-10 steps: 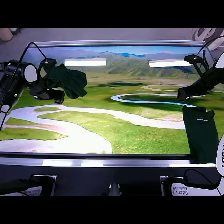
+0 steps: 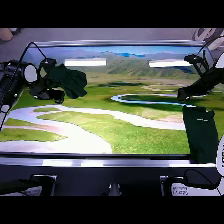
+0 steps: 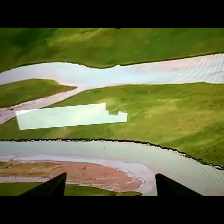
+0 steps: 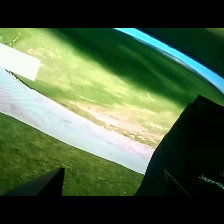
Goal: Fold the shirts.
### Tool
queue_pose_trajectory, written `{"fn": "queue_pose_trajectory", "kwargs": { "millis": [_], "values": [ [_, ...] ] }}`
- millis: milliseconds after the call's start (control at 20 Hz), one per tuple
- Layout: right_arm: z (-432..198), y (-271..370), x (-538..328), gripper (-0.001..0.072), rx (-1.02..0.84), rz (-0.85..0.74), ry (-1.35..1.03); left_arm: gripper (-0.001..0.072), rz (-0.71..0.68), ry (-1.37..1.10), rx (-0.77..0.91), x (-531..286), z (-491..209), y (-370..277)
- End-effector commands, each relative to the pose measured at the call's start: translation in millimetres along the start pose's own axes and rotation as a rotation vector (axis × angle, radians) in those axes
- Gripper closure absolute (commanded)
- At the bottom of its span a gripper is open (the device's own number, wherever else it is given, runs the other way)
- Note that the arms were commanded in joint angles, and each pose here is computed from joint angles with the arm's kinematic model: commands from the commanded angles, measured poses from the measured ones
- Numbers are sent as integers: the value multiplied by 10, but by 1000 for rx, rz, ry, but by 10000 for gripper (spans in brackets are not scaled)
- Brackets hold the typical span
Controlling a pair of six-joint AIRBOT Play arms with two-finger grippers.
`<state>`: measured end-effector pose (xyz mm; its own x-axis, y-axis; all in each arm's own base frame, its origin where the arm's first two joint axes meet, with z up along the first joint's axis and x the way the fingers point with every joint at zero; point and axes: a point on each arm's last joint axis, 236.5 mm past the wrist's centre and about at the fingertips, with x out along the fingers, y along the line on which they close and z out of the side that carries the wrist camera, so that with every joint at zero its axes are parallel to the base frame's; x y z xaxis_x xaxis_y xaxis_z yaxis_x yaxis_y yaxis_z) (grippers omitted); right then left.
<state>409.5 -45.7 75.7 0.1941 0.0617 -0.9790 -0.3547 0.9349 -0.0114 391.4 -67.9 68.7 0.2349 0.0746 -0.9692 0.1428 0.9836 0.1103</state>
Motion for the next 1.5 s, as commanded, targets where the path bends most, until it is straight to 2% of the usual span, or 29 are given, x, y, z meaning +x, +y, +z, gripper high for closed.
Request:
{"fn": "queue_pose_trajectory", "kwargs": {
  "millis": [0, 500, 700, 800, 850, 900, 950, 1000, 1150, 1300, 1450],
  "values": [
    [1, -2, -2, 22, 0, 0, 0, 32, 0, 0, 0, 0, 3, 2],
    [25, -14, -2, 22, 1, -5, -11, 32, -3, -23, -7, 6, 60, -11],
    [182, -97, -11, 22, 5, -40, -77, 33, -25, -144, -6, 50, 380, -78],
    [258, -113, -19, 22, 26, -46, -110, 42, -25, -317, -5, 76, 844, -70],
    [300, -103, -23, 22, 45, -40, -128, 200, 1, -395, -42, 95, 1112, 66],
    [317, -108, -26, 22, 48, -42, -135, 244, 14, -421, -131, 163, 1309, 257],
    [353, -131, -32, 22, 48, -51, -151, 228, 3, -414, -255, 284, 1471, 471],
    [404, -160, -42, 23, 48, -63, -173, 171, -29, -387, -357, 439, 1575, 632],
    [478, -194, -57, 43, 50, -77, -205, 159, -229, -306, -590, 1024, 1805, 846],
    [483, -211, -59, 41, 38, -85, -207, 159, -396, -281, -728, 1531, 1933, 756],
    [540, -241, -75, 41, 30, -99, -232, 159, -406, -293, -730, 1915, 2004, 647]
  ]
}}
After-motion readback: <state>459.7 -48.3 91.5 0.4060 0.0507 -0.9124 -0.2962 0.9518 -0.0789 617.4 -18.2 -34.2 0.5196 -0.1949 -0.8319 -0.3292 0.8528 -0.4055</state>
